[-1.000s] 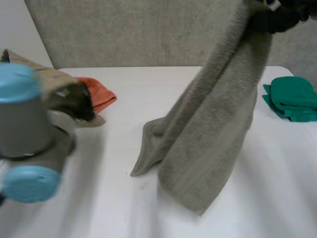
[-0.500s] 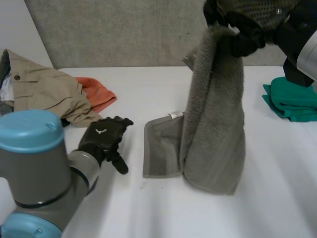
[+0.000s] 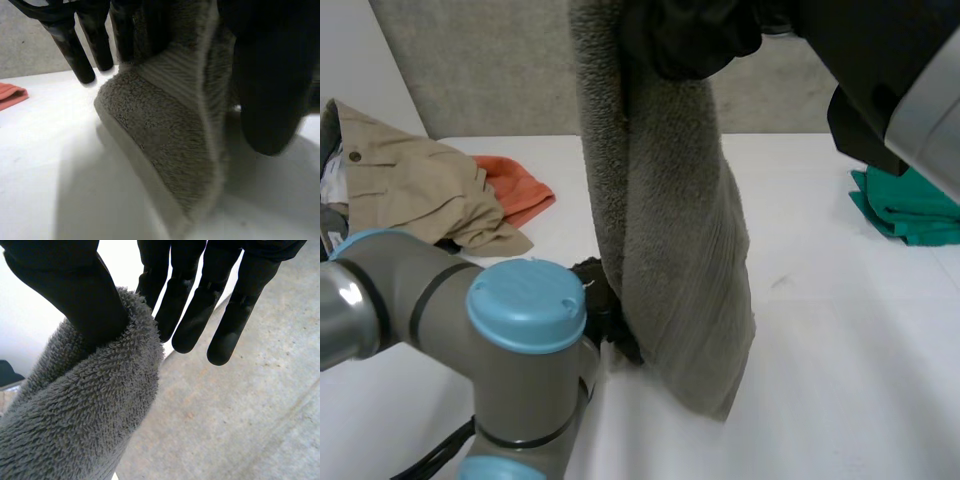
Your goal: Fold the laundry.
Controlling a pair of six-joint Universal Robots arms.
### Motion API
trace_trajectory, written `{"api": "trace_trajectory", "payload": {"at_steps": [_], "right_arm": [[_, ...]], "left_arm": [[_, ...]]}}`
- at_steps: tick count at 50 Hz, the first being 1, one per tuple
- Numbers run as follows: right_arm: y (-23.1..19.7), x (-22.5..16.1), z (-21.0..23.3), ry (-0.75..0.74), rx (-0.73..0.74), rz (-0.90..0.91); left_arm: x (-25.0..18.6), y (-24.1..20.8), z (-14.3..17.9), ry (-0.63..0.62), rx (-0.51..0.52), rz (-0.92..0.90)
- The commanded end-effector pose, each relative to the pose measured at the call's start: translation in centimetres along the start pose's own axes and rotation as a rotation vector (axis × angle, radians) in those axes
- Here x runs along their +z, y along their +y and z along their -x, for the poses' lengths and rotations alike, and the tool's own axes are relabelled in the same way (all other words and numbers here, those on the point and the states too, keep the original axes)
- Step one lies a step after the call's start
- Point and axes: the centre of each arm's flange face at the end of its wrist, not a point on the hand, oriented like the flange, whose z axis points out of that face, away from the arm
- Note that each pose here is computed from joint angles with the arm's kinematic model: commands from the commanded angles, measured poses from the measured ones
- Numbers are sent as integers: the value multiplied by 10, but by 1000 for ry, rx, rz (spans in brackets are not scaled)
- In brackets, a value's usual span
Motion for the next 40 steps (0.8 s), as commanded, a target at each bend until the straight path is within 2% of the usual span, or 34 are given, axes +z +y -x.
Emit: {"api": "trace_trajectory", "payload": {"at_steps": [1,4,7,12,16,19,20,21,27,31,34,39,40], "right_arm": [[-5,-9,4,-1,39,-3],[5,-7,-4,27,29,27],[34,0,-24,88,-22,110],[83,4,-58,156,-106,243],[127,5,-85,191,-138,356],[161,3,-101,203,-141,450],[170,2,-104,200,-139,473],[186,0,-105,185,-131,514],[235,-1,-99,113,-123,628],[265,5,-89,58,-132,678],[286,18,-94,78,-160,676],[293,56,-130,255,-272,551],[285,71,-147,336,-323,474]], "left_arm": [[26,-8,7,-67,-89,-35],[27,-13,17,-120,-96,-31],[21,-21,36,-215,-71,-22],[1,-51,74,-325,28,-33],[-15,-73,97,-311,158,-46],[-27,-87,108,-256,293,-60],[-29,-90,110,-245,330,-67],[-33,-95,114,-225,411,-76],[-35,-110,119,-203,605,-127],[-13,-111,120,-215,698,-133],[21,-116,124,-250,753,-172],[67,-154,120,-340,825,-354],[74,-179,115,-373,838,-460]]}}
